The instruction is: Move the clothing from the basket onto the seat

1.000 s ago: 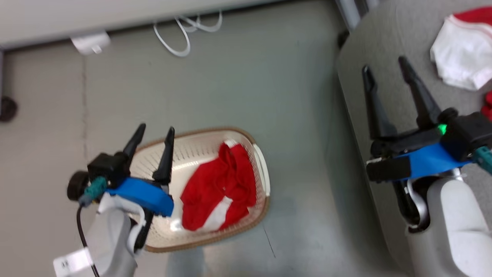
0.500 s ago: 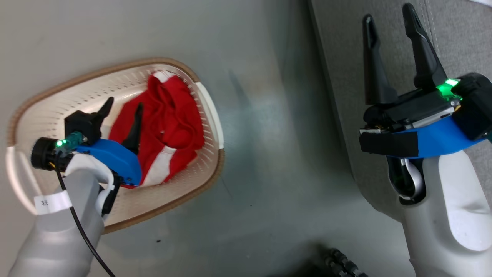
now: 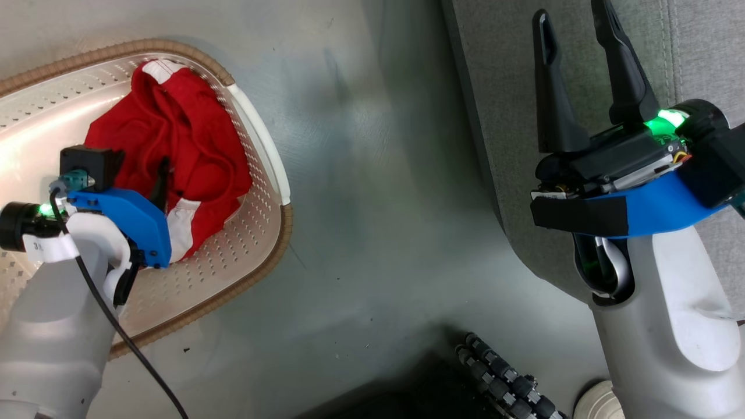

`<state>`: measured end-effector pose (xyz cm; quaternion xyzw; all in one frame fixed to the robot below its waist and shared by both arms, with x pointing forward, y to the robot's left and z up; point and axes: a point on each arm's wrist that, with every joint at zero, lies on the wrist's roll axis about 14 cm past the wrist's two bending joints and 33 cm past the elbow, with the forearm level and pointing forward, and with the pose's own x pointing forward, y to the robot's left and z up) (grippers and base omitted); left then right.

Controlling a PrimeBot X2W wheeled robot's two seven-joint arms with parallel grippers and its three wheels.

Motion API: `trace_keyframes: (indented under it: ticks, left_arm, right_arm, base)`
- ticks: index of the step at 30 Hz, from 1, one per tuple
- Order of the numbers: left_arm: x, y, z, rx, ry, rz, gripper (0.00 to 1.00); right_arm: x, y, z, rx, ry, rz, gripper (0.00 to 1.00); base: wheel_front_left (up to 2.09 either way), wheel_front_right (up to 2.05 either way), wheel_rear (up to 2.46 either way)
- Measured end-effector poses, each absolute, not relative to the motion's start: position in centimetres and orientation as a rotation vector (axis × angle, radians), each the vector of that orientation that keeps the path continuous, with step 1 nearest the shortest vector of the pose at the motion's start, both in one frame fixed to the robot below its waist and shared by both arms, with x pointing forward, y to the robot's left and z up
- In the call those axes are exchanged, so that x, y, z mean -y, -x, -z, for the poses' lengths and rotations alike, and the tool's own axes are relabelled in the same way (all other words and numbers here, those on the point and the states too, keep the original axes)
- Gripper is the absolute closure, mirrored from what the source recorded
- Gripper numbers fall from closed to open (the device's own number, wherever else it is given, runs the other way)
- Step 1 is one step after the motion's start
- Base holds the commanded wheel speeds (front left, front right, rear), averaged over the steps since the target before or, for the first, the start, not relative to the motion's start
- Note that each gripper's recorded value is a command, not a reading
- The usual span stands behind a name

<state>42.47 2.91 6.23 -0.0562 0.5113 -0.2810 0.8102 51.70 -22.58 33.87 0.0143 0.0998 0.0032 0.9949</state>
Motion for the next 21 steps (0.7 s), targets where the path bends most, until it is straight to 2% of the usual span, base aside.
trace_keyframes:
  ticks: [8,9,10,11,21]
  left_arm:
    - [-5.1,-41.4,-4.1,-1.234,0.042,0.516,0.0]
    - [-5.1,-41.3,-4.0,-1.251,0.042,0.51,0.2]
    - [-5.2,-41.1,-3.9,-1.266,0.037,0.508,0.73]
    - [-5.3,-41.1,-3.9,-1.274,0.033,0.507,1.0]
    - [-5.5,-41.5,-3.8,-1.277,0.043,0.504,1.0]
  right_arm:
    - [22.5,-51.5,-33.0,-0.215,-0.041,-0.005,0.0]
    - [22.4,-51.5,-33.0,-0.214,-0.042,-0.005,0.0]
    - [22.4,-51.6,-33.1,-0.212,-0.043,-0.006,0.0]
    - [22.4,-51.6,-33.1,-0.211,-0.043,-0.007,0.0]
    - [22.3,-51.7,-33.4,-0.202,-0.049,-0.007,0.0]
  base:
    - [0.0,0.0,0.0]
    - [0.0,0.0,0.0]
    - [0.0,0.0,0.0]
    - [0.0,0.0,0.0]
    - [0.0,0.0,0.0]
